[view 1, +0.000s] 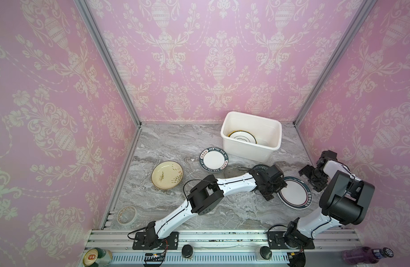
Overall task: Place the plates into the plastic bin on the countertop
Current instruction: Pick up the plate from the middle-right of the table.
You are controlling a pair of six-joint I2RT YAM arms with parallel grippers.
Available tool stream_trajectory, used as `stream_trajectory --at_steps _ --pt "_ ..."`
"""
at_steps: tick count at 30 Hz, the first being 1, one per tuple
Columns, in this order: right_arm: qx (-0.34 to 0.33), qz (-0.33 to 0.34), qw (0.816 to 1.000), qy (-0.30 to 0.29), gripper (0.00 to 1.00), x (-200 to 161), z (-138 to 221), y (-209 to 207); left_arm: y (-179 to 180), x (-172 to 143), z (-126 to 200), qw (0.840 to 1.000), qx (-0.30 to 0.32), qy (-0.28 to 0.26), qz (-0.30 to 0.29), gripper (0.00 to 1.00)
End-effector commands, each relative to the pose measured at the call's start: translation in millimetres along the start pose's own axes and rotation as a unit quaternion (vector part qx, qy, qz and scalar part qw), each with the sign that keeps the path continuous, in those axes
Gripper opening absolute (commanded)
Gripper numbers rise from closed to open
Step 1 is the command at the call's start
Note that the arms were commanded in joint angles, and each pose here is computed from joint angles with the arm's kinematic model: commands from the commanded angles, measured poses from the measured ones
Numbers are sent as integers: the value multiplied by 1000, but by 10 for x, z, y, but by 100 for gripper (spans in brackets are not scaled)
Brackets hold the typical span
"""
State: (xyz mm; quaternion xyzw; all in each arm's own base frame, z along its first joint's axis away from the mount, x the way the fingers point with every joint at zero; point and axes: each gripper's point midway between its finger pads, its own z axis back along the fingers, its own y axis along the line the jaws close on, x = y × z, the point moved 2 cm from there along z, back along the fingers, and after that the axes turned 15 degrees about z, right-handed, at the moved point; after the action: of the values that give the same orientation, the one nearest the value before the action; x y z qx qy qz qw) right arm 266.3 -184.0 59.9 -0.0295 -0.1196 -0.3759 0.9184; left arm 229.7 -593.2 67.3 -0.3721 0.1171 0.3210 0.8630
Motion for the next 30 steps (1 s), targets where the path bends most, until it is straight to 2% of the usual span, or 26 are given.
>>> stream_trajectory --at_steps 1,9,17,25,30 --pt "0 15 1000 -9 87 86 24 16 -64 6 -51 1000 -15 -6 6 88" --pt "20 26 999 15 84 35 -49 96 -65 -2 -172 1000 -21 11 12 78" --pt "27 47 997 45 81 -58 -110 160 -116 -27 -221 999 -33 19 9 72" --pt "29 52 996 62 77 -179 -131 168 -299 -92 -186 997 -63 33 -12 60" --pt "26 53 996 73 77 -239 -157 153 -413 -161 -134 996 -76 39 -33 47"
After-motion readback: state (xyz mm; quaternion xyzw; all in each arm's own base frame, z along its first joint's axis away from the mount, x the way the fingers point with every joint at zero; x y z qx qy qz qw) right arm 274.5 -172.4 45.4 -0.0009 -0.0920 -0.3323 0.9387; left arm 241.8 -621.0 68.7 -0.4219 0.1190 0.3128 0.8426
